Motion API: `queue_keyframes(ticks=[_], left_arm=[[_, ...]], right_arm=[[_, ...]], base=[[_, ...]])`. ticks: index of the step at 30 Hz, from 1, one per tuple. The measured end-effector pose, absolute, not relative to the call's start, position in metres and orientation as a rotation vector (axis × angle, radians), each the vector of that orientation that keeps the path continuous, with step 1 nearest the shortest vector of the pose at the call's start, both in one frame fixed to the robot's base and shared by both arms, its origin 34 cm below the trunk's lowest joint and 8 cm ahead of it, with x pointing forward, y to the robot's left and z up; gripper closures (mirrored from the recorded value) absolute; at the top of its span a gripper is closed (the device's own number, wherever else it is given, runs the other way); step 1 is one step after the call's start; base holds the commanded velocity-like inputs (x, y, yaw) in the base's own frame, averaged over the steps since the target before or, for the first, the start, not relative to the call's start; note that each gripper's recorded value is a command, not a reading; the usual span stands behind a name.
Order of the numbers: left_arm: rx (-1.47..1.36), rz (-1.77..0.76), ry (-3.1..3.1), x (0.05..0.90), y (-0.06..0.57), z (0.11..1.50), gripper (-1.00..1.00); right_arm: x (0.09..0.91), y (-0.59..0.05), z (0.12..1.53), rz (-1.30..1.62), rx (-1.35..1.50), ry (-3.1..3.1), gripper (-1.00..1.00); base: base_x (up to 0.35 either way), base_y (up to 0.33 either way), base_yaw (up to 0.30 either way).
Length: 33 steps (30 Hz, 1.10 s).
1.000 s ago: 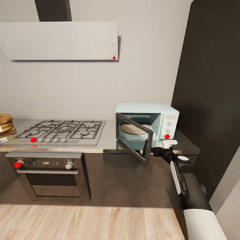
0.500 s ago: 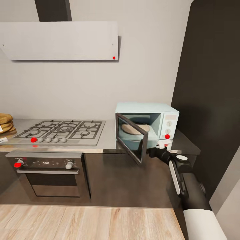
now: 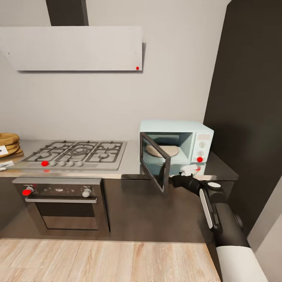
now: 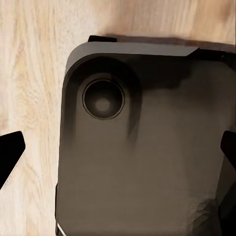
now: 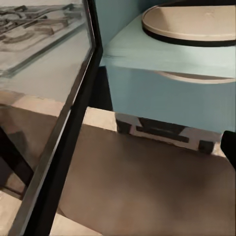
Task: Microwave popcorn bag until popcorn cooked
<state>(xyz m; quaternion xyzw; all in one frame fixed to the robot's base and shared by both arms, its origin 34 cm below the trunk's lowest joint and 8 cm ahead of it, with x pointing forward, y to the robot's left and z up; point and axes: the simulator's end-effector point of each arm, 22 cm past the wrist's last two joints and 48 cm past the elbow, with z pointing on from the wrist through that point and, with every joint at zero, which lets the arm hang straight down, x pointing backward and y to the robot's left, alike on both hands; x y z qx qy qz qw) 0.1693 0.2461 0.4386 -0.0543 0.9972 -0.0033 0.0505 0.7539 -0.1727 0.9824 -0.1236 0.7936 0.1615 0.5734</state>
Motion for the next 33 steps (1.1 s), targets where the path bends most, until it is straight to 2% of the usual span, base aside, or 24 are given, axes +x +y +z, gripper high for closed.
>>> queue_keyframes(ticks=[7,24,33], left_arm=[[-0.165,-0.010,3.036,0.1693,0.2460,0.4386,-1.00],[-0.166,-0.010,3.036,0.1693,0.2460,0.4387,-1.00],[-0.165,-0.010,3.036,0.1693,0.2460,0.4387,-1.00]], right_arm=[[0.7543,-0.1740,0.9818,0.370,-0.291,1.862,-1.00],[0.7546,-0.1755,0.9814,0.366,-0.287,1.863,-1.00],[0.7559,-0.1803,0.9813,0.343,-0.283,1.863,-1.00]], base=[[-0.114,0.254,0.000],[-0.084,0.162,0.000],[0.000,0.016,0.000]])
